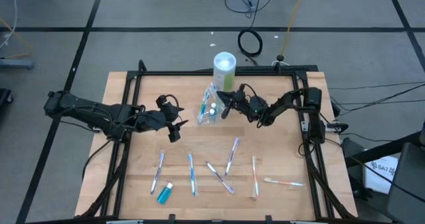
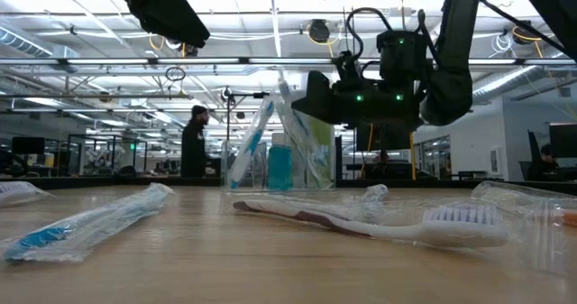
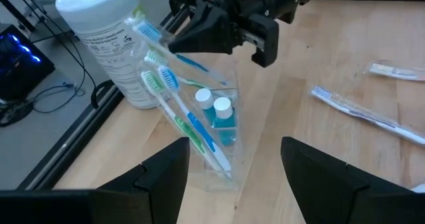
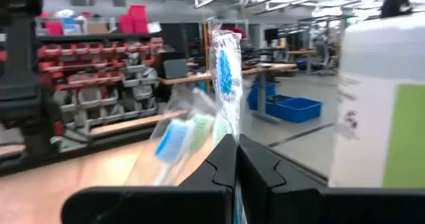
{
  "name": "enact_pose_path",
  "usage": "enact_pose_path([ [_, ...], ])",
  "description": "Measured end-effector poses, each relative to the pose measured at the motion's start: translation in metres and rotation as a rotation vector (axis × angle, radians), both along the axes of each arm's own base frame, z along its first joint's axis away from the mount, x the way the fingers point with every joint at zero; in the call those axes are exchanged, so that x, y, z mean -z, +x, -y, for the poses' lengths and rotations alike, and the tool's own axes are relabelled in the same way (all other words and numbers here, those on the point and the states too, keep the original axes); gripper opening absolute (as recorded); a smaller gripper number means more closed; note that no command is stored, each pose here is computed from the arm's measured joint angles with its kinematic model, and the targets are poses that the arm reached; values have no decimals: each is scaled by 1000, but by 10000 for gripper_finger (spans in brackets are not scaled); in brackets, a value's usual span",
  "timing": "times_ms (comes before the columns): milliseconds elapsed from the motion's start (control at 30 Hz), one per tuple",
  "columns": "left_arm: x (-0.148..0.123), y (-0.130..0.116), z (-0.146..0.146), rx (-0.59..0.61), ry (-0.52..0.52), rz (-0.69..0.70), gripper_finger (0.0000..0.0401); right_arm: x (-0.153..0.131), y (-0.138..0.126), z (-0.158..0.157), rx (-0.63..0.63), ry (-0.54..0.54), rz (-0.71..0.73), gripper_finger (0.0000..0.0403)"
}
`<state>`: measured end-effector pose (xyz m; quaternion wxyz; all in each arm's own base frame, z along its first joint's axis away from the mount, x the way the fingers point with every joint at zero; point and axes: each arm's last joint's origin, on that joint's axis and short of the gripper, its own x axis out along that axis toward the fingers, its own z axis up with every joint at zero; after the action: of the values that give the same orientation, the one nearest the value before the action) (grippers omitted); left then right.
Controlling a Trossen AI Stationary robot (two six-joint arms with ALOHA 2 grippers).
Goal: Pick & Place toothbrushing station
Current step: Put the top blue toothbrush into the transparent organizer
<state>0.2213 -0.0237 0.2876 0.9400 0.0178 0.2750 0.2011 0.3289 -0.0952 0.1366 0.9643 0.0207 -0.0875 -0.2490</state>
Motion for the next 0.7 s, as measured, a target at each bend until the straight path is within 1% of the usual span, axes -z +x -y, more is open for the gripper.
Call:
enact_pose_path([
  [200, 0, 0, 0, 0, -1, -1, 244, 7, -2, -8, 50, 19, -44, 0],
  [533, 0, 0, 1, 17, -23, 0, 244, 17, -2, -21, 170, 51, -136, 0],
  [700, 0, 0, 1, 12, -31, 4, 244, 23, -2, -21, 169, 83, -180, 12],
])
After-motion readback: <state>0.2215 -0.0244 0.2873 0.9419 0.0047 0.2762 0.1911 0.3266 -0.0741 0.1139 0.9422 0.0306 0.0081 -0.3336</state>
